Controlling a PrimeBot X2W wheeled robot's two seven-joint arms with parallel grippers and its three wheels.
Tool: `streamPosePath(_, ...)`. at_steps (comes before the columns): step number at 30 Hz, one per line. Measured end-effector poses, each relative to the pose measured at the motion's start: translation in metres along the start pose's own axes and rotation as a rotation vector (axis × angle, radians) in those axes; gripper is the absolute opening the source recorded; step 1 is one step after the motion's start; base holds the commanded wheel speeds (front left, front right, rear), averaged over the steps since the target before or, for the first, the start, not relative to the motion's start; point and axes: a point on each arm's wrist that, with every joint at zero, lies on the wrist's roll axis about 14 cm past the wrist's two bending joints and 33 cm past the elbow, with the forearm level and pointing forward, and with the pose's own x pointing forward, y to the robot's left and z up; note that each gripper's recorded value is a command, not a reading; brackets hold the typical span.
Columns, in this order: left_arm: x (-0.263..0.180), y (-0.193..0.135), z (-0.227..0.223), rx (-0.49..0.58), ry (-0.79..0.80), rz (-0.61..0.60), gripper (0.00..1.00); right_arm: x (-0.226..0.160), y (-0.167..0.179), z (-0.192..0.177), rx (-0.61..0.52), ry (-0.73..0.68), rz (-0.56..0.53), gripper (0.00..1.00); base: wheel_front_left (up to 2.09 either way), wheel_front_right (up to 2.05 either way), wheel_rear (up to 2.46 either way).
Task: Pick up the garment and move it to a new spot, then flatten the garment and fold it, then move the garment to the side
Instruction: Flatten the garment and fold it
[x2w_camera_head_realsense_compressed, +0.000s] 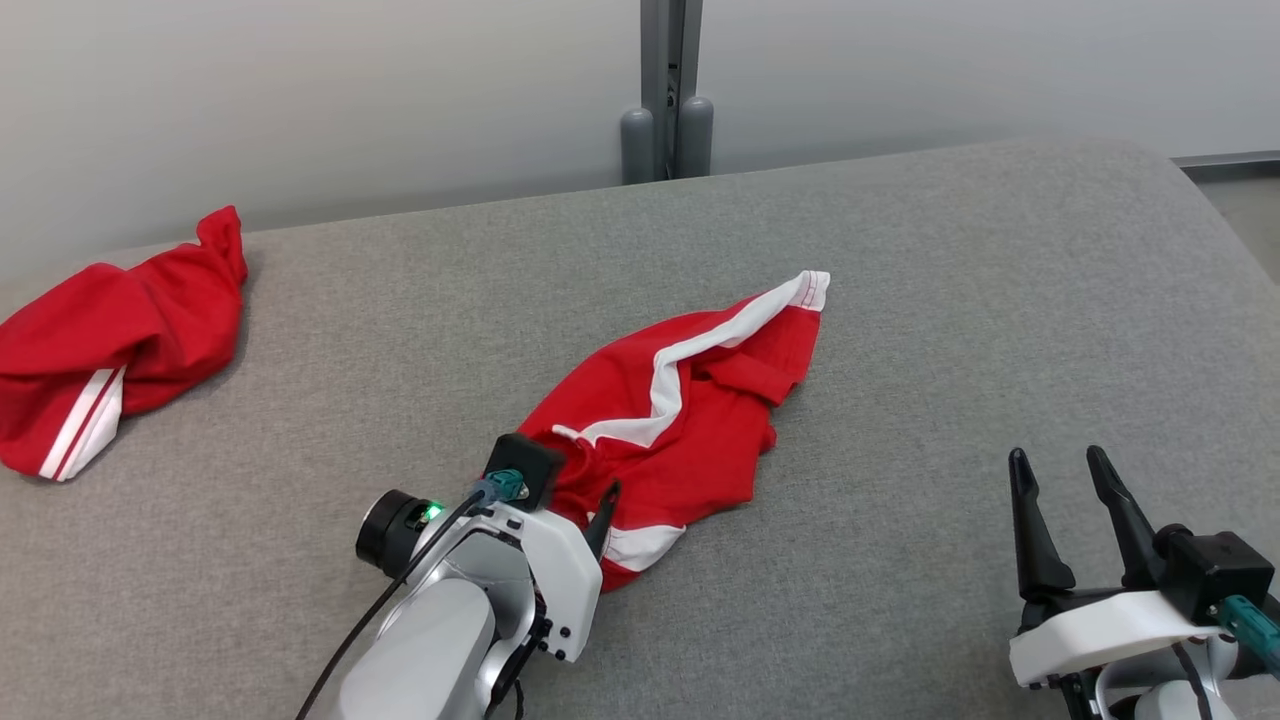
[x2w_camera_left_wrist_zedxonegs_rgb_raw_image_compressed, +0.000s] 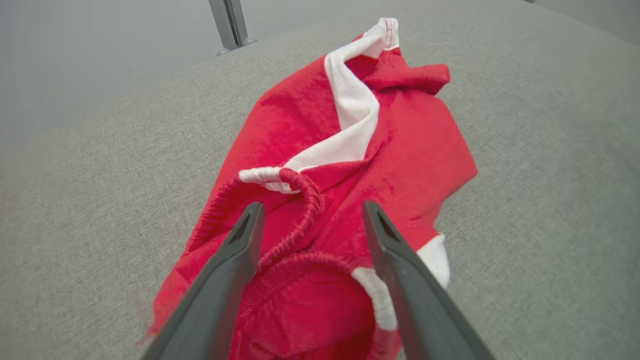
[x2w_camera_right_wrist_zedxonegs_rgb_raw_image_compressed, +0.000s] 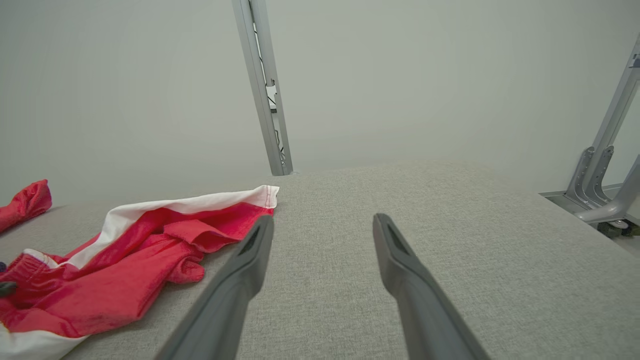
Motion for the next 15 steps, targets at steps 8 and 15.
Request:
streamPosePath(8, 0.01, -0.009, -0.002, 0.001, 0.045, -0.038, 0.05, -0.004, -0.003, -0.001, -0.002, 0.004, -0.01, 1.0, 0.0, 0.0, 0.0)
streamPosePath(15, 0.009, -0.016, 0.037, -0.006, -0.141, -0.061, 0.0, -0.005, -0.003, 0.001, 0.004, -0.002, -0.011, 1.0, 0.0, 0.0, 0.0)
